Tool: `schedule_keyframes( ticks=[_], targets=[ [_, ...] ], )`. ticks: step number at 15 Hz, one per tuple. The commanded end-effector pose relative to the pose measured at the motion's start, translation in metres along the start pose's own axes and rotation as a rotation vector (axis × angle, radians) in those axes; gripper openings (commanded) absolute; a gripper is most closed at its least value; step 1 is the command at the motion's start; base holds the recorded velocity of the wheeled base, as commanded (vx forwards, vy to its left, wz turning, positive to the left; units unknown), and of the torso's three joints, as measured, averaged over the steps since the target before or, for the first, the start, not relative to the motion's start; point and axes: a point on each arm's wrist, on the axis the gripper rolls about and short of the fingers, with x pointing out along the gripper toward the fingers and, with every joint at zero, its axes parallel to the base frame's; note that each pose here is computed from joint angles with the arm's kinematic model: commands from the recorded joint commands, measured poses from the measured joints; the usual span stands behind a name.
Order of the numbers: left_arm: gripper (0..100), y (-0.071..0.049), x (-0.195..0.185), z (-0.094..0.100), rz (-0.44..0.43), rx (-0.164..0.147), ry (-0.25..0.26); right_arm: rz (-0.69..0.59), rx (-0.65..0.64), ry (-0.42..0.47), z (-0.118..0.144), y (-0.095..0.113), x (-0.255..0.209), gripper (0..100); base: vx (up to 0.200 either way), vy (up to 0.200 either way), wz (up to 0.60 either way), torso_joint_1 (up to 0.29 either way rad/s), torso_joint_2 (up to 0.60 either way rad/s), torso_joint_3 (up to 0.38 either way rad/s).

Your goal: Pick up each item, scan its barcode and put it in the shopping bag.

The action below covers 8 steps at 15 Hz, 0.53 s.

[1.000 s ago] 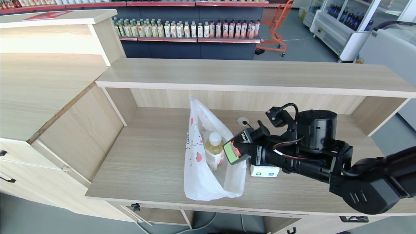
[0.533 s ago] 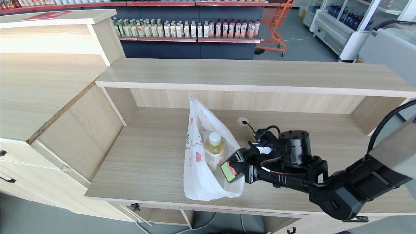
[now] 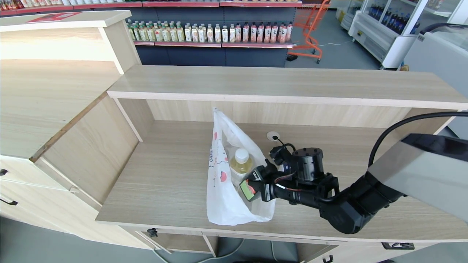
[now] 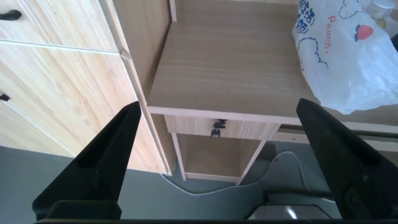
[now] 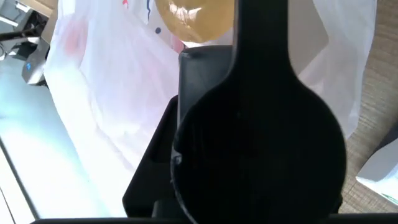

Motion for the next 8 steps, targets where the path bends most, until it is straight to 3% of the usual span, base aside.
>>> schedule_keyframes(
  ticks=[1,8],
  targets=[
    [100,0.000,0.000,0.000,0.000,0.000,0.000,0.003,-0.009,0.021,-0.011,-0.004,0.020,0,0.000,0.000,0.00,0.000,0.00,0.000],
    [100,0.000,0.000,0.000,0.000,0.000,0.000,0.009,-0.173,0.019,-0.017,-0.009,0.038,0,0.000,0.000,0.00,0.000,0.00,0.000]
  ],
)
